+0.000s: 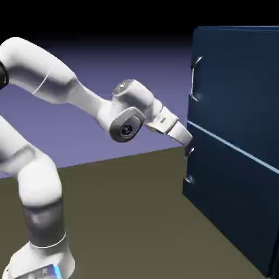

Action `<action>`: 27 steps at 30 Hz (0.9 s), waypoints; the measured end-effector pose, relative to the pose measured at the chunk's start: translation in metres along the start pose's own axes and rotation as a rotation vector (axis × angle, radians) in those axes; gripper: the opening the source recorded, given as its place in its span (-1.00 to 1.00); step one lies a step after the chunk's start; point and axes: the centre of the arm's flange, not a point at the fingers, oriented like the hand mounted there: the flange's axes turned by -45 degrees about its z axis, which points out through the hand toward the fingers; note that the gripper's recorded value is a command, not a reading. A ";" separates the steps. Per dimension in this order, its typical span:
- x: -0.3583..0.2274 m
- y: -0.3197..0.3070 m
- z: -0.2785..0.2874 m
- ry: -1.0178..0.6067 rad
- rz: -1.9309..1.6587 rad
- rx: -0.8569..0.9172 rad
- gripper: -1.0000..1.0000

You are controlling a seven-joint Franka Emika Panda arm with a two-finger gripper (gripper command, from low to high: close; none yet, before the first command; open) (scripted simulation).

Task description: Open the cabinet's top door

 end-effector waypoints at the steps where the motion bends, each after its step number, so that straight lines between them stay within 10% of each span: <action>1: 0.005 0.002 -0.004 0.015 0.006 -0.003 0.00; 27: 0.087 0.007 -0.089 0.397 0.075 -0.047 0.00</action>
